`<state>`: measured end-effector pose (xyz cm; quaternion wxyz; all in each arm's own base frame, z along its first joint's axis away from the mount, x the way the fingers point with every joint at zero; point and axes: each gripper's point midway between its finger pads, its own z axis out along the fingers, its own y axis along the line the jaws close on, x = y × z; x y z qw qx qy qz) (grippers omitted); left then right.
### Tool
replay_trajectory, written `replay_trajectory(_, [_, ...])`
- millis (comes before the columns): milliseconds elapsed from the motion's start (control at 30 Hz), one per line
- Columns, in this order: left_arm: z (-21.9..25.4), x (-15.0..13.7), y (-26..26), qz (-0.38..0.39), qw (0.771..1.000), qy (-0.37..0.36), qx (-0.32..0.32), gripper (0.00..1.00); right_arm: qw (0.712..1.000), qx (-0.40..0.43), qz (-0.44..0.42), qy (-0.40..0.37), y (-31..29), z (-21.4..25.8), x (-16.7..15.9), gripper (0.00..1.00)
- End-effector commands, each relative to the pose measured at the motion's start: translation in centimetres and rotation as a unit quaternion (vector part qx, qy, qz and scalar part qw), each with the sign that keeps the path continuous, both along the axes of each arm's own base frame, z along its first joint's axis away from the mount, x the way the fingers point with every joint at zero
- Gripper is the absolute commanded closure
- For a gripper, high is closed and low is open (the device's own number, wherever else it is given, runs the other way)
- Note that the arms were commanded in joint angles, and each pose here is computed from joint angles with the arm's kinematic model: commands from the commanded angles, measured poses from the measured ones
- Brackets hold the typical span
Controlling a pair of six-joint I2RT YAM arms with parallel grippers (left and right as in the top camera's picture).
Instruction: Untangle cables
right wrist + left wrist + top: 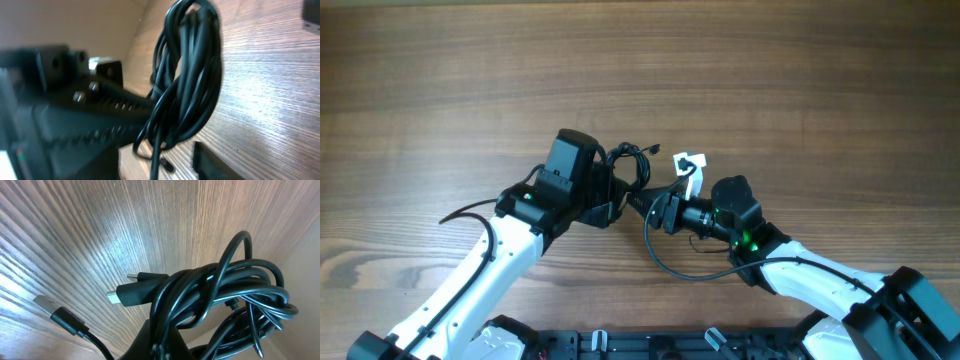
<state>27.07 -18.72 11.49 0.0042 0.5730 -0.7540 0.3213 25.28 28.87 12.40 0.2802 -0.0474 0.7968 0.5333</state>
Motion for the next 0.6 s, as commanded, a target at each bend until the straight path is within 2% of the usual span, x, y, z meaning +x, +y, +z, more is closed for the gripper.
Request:
replay_trajectory(0, [1.1,-0.2,-1.1,-0.013,1.000,-0.008,-0.015,0.96,0.999,0.007,-0.032,0.015,-0.1,0.1,0.9,0.65])
replay_trajectory(67, [1.1,-0.2,-1.2,-0.014,1.000,-0.008,-0.015,0.96,0.999,0.011,-0.035,0.023,-0.1,0.1,0.9,0.72])
replay_trajectory(133, [1.1,-0.2,-1.2,-0.016,1.000,-0.009,-0.014,0.96,0.999,0.015,-0.037,0.031,-0.1,0.1,0.9,0.92])
replay_trajectory(167, [1.1,-0.2,-1.2,-0.017,1.000,-0.010,-0.013,0.96,0.999,0.017,-0.033,0.039,-0.1,0.0,0.7,0.96])
replay_trajectory(367, [0.9,1.4,0.9,-0.107,0.986,-0.103,0.074,0.96,0.991,0.054,0.078,0.099,1.4,0.8,-3.1,0.95])
replay_trajectory(567, [0.8,2.2,2.2,-0.243,0.934,-0.194,0.177,0.96,0.970,0.107,0.119,0.181,0.7,2.5,-4.0,0.96])
